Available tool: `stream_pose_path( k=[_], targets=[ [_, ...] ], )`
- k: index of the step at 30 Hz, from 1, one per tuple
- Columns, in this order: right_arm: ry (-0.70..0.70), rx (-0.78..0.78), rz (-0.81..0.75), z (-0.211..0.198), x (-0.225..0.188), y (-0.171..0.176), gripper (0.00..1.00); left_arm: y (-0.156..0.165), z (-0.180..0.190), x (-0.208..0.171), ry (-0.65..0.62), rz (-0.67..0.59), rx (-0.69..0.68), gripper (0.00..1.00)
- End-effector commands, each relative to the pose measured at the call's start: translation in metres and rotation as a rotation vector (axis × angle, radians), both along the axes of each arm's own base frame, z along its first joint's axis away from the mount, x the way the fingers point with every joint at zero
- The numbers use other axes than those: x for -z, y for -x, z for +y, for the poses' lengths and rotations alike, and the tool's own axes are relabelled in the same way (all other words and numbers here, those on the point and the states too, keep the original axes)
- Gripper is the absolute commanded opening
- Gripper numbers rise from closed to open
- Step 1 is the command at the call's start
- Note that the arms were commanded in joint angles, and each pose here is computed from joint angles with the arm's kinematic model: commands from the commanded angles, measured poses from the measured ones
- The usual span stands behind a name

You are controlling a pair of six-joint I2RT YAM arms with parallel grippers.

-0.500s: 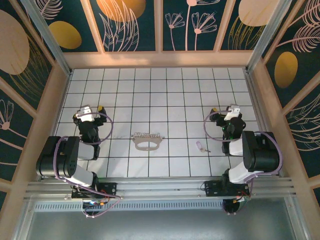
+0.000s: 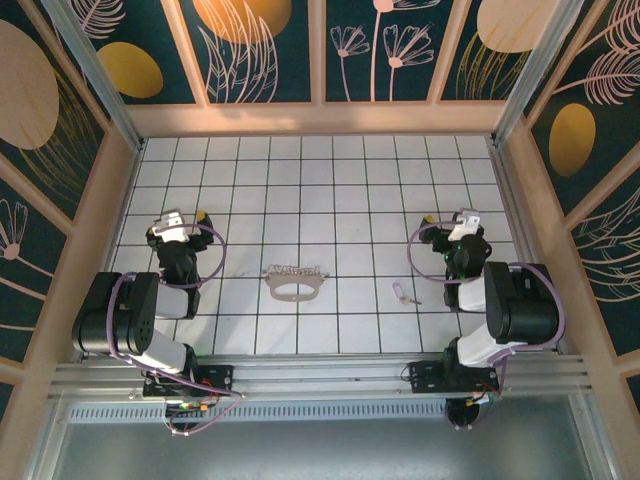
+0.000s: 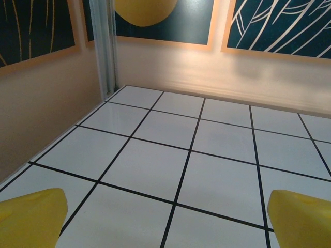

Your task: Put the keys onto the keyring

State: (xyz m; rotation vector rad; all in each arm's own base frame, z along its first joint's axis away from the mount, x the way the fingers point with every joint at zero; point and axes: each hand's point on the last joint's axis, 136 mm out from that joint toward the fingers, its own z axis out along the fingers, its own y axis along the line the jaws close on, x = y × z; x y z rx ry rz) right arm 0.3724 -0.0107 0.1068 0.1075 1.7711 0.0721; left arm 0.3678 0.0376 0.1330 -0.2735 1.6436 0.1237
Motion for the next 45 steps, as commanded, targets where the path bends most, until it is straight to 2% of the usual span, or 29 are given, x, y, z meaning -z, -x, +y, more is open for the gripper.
stream_pose_path(
  k=[1,9,14,19,23,27,33,38,42,45],
  targets=[
    [-0.004,-0.017,-0.05,0.003,-0.014,-0.007,0.99,-0.005,-0.002,-0.004,0.003,-0.008,0.015,0.99],
    [-0.004,-0.025,-0.041,0.004,-0.02,-0.011,0.99,-0.001,-0.001,-0.018,-0.003,-0.008,0.01,0.95],
    [0.005,0.01,-0.036,0.002,-0.048,-0.014,0.99,-0.002,-0.004,-0.032,0.023,0.011,0.021,0.94],
    [-0.145,0.026,0.002,0.003,-0.076,-0.023,0.99,-0.003,-0.003,-0.053,0.121,-0.016,0.007,0.94],
    [-0.376,0.106,0.06,-0.009,-0.082,-0.029,0.99,-0.008,-0.013,-0.07,0.236,-0.023,0.053,0.92],
    [-0.45,-0.066,0.073,0.021,-0.089,-0.027,0.99,-0.011,-0.032,-0.084,0.366,-0.037,0.127,0.91],
    [-0.466,-0.217,0.147,0.07,-0.08,-0.008,0.88,-0.008,-0.09,-0.08,0.45,0.071,0.293,0.91],
    [-0.416,-0.352,0.257,0.126,-0.058,0.018,0.83,0.009,-0.128,-0.06,0.531,0.154,0.378,0.89],
    [-0.366,-0.431,0.338,0.165,-0.031,0.04,0.83,0.024,-0.16,-0.046,0.543,0.234,0.429,0.89],
    [-0.283,-0.398,0.415,0.178,-0.009,0.048,0.83,0.033,-0.176,-0.041,0.6,0.29,0.47,0.87]
  ],
)
